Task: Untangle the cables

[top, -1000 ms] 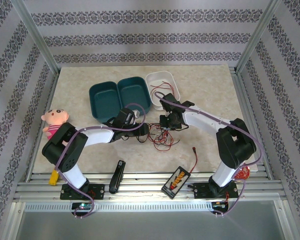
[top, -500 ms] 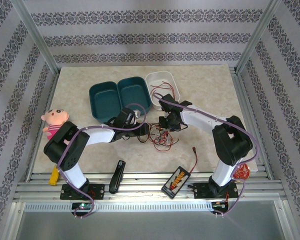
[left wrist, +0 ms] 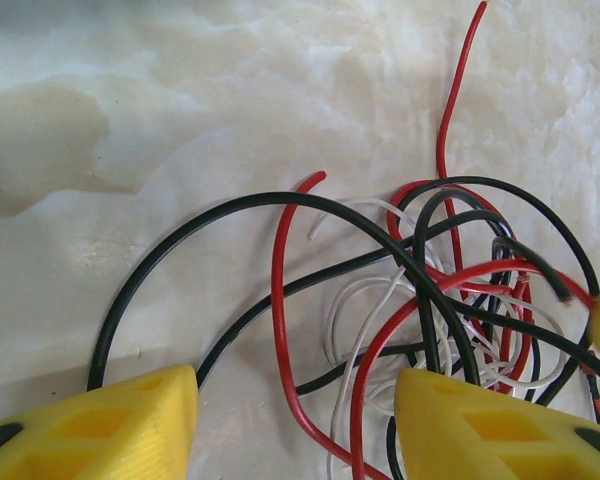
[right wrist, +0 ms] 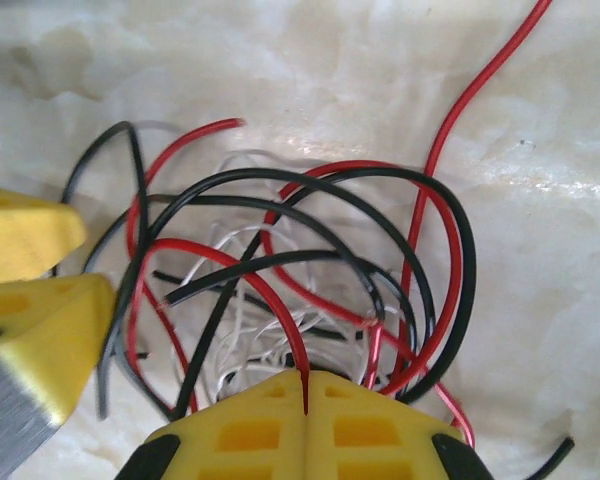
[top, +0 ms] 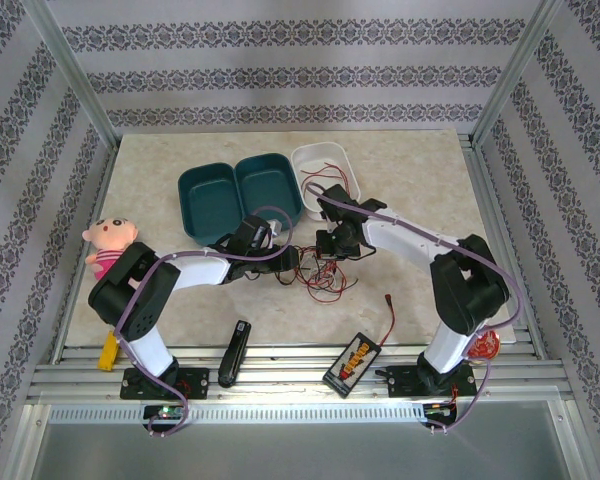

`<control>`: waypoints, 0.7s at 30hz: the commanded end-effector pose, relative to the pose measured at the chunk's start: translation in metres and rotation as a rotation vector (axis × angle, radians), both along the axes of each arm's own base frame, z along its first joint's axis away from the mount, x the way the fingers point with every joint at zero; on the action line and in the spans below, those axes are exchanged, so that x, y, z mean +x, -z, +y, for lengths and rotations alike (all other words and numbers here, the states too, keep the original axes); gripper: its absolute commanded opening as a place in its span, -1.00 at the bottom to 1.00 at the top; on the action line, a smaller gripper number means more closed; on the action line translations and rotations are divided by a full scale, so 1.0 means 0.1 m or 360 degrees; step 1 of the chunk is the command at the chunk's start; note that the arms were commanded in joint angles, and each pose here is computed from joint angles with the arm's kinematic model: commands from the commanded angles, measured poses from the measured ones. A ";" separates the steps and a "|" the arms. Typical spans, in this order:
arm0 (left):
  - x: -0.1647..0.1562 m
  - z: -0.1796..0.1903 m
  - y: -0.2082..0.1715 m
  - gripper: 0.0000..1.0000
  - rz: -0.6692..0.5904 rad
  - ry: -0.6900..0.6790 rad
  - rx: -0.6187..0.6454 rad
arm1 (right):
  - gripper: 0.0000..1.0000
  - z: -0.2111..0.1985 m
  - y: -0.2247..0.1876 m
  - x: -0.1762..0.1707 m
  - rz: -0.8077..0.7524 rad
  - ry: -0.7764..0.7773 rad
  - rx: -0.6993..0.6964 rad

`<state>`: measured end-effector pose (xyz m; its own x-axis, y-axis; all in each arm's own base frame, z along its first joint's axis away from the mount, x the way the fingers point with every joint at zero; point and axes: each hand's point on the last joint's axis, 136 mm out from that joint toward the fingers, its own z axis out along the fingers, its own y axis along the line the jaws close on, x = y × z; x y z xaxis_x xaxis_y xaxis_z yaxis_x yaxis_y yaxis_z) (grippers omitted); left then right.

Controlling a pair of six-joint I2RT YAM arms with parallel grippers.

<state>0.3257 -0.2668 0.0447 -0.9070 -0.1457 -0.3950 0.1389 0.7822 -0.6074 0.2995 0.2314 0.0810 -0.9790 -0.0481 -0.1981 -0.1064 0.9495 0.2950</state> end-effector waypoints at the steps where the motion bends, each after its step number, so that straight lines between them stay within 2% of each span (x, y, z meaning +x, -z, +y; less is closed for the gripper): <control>1: 0.04 -0.12 -0.04 0.07 -0.0012 0.0020 -0.0046 | -1.00 0.06 -0.38 0.04 -0.0142 -0.0056 0.0067; 11: 0.03 -0.12 -0.01 -0.06 -0.0002 0.0017 -0.0045 | -1.00 0.07 -0.74 0.06 -0.0310 -0.0093 0.0143; 16: 0.03 -0.11 0.00 -0.20 -0.0006 0.0013 -0.0047 | -1.00 0.22 -0.54 0.00 -0.0195 -0.0131 0.0239; 21: 0.03 -0.13 0.02 -0.36 0.0007 0.0016 -0.0062 | -0.88 0.42 -0.34 -0.03 -0.0066 -0.0118 0.0370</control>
<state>0.3253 -0.2674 0.0376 -0.9158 -0.1580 -0.3694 0.1124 0.7819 -0.6132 0.3044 0.2558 0.1275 -0.9490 -0.0654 -0.3084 -0.2006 0.8800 0.4306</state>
